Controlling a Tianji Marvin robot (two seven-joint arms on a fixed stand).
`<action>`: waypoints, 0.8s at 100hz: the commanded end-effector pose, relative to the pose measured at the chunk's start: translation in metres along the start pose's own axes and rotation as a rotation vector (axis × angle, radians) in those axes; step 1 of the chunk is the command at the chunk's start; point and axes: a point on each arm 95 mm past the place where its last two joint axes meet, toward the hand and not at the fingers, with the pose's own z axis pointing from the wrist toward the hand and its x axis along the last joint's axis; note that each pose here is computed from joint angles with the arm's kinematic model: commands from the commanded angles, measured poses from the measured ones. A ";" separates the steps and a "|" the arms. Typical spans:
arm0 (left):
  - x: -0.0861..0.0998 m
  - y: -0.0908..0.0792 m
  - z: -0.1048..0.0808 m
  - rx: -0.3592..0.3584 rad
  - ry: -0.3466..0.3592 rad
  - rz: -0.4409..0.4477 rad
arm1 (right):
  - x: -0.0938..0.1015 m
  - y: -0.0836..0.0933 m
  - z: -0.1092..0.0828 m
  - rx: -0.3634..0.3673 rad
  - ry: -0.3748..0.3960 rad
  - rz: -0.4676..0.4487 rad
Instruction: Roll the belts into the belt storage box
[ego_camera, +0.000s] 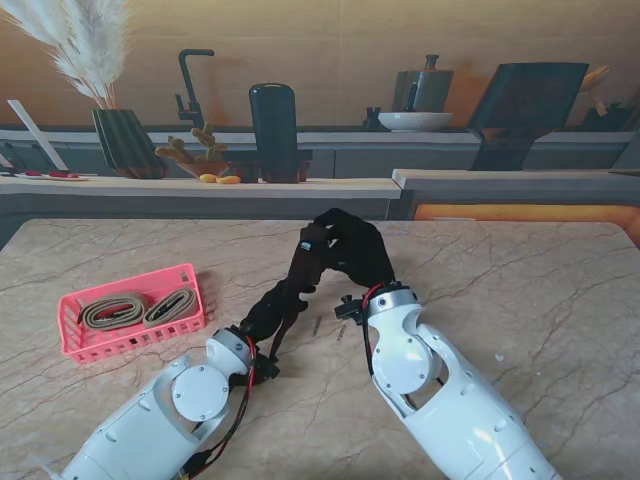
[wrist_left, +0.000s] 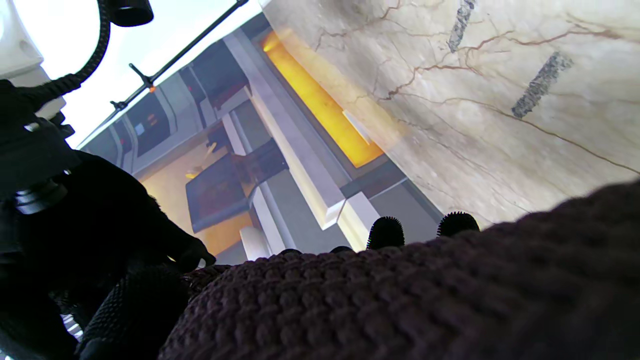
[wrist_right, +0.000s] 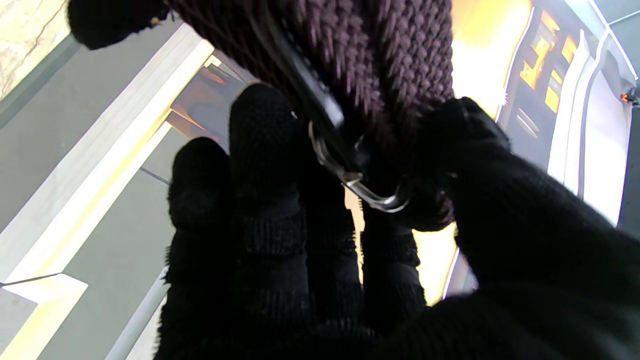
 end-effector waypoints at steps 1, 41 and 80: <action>0.012 0.004 0.004 0.012 0.040 -0.018 | -0.004 -0.011 -0.005 0.016 -0.033 0.018; 0.008 -0.005 0.005 0.088 -0.027 0.062 | -0.006 -0.020 -0.010 0.039 -0.072 0.062; 0.010 0.003 0.005 0.038 0.006 -0.029 | -0.003 -0.025 -0.010 0.036 -0.091 0.118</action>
